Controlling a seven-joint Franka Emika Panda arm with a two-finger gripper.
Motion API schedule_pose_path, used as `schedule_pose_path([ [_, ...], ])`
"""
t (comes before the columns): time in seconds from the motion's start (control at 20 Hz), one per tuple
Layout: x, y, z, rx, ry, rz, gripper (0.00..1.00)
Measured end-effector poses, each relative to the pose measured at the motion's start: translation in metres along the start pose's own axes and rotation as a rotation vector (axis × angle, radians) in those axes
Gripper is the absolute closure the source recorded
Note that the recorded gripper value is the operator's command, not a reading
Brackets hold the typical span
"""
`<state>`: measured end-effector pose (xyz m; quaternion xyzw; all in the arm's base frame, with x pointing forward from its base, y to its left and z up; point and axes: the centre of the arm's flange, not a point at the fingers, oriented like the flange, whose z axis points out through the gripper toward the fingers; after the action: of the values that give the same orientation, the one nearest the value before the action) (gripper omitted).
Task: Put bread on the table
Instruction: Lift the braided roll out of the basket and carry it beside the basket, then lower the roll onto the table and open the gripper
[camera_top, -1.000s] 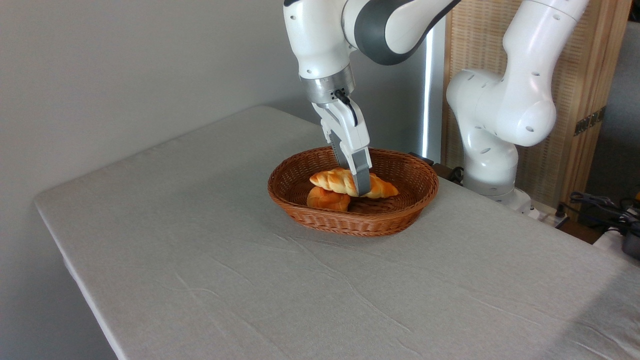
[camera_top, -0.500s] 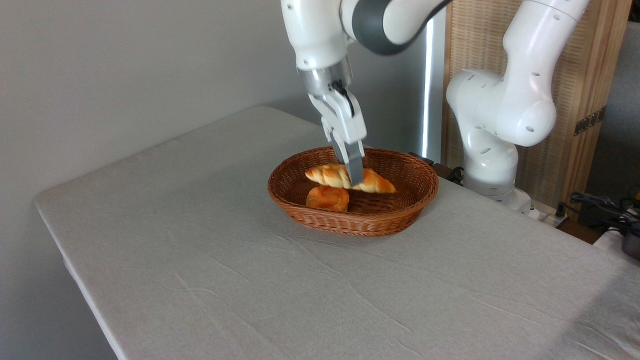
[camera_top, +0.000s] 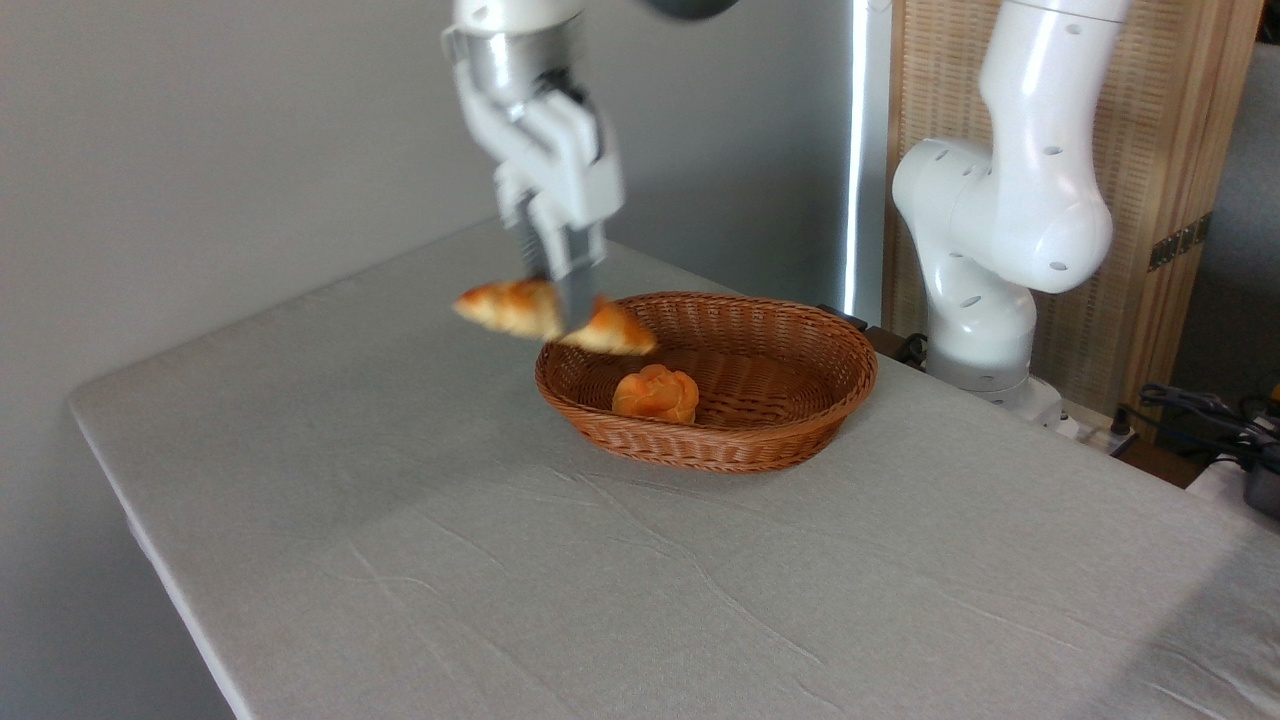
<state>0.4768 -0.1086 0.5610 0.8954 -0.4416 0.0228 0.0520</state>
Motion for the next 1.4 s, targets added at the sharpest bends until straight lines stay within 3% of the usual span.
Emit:
schedule_pose_path([
  [0.15, 0.043, -0.051, 0.045, 0.079, 0.091, -0.121, 0.61],
  [0.3, 0.063, -0.068, 0.084, 0.091, 0.103, -0.194, 0.47],
  [0.4, 0.076, -0.063, 0.107, 0.073, 0.080, -0.200, 0.41],
  [0.45, 0.079, -0.060, 0.112, 0.068, 0.073, -0.198, 0.34],
  [0.55, 0.085, -0.055, 0.122, 0.057, 0.060, -0.199, 0.07],
  [0.6, 0.086, -0.054, 0.124, 0.055, 0.058, -0.200, 0.00],
  [1.4, 0.087, -0.055, 0.122, 0.058, 0.062, -0.200, 0.00],
])
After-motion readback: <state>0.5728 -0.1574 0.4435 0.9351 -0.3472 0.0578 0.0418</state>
